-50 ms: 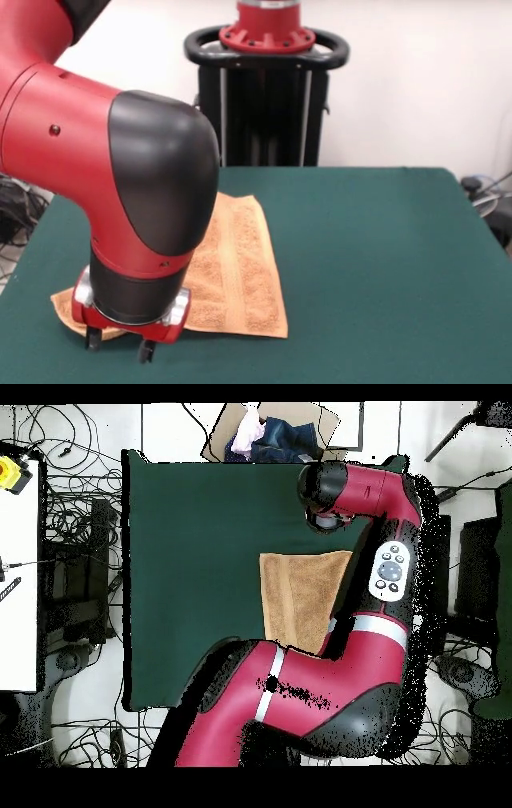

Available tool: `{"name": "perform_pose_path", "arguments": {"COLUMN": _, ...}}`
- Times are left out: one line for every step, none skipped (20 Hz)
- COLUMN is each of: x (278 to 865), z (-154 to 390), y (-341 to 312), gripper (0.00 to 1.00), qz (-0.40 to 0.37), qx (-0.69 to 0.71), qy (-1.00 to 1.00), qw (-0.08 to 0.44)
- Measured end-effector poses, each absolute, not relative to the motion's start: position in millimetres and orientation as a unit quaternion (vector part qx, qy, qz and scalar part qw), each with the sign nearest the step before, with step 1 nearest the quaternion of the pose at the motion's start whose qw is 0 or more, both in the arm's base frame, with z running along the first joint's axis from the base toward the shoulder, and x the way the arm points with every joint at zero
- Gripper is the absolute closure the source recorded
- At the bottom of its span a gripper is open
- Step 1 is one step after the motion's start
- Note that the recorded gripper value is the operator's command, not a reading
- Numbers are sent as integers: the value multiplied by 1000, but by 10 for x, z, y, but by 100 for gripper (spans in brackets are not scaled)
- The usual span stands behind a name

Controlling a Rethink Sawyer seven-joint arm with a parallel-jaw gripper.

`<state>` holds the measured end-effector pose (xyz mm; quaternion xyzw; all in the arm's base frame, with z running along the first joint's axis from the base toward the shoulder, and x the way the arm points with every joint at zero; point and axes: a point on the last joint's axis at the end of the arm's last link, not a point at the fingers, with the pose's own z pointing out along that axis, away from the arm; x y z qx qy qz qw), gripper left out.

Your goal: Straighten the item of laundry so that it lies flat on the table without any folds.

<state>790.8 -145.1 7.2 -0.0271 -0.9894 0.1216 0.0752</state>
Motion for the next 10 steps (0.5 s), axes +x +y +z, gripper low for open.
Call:
{"name": "perform_pose_path", "arguments": {"x": 7911, "z": 81, "y": -1450, "gripper": 0, "qz": 121, "qx": -28, "qy": -989, "qw": 75}}
{"name": "perform_pose_path", "arguments": {"x": 7919, "z": 102, "y": -1446, "gripper": 0, "qz": 119, "qx": -29, "qy": -990, "qw": 74}}
{"name": "perform_pose_path", "arguments": {"x": 7924, "z": 123, "y": -1442, "gripper": 0, "qz": 118, "qx": -30, "qy": -990, "qw": 73}}
{"name": "perform_pose_path", "arguments": {"x": 7931, "z": 156, "y": -1437, "gripper": 0, "qz": 115, "qx": -32, "qy": -990, "qw": 72}}
{"name": "perform_pose_path", "arguments": {"x": 7939, "z": 194, "y": -1429, "gripper": 0, "qz": 113, "qx": -34, "qy": -991, "qw": 70}}
{"name": "perform_pose_path", "arguments": {"x": 7952, "z": 237, "y": -1424, "gripper": 0, "qz": 111, "qx": -35, "qy": -991, "qw": 68}}
{"name": "perform_pose_path", "arguments": {"x": 7997, "z": 325, "y": -1408, "gripper": 0, "qz": 108, "qx": -38, "qy": -992, "qw": 61}}
{"name": "perform_pose_path", "arguments": {"x": 8026, "z": 366, "y": -1392, "gripper": 0, "qz": 107, "qx": -39, "qy": -992, "qw": 57}}
{"name": "perform_pose_path", "arguments": {"x": 8055, "z": 387, "y": -1374, "gripper": 0, "qz": 106, "qx": -39, "qy": -992, "qw": 53}}
{"name": "perform_pose_path", "arguments": {"x": 8083, "z": 408, "y": -1356, "gripper": 0, "qz": 105, "qx": -39, "qy": -992, "qw": 50}}
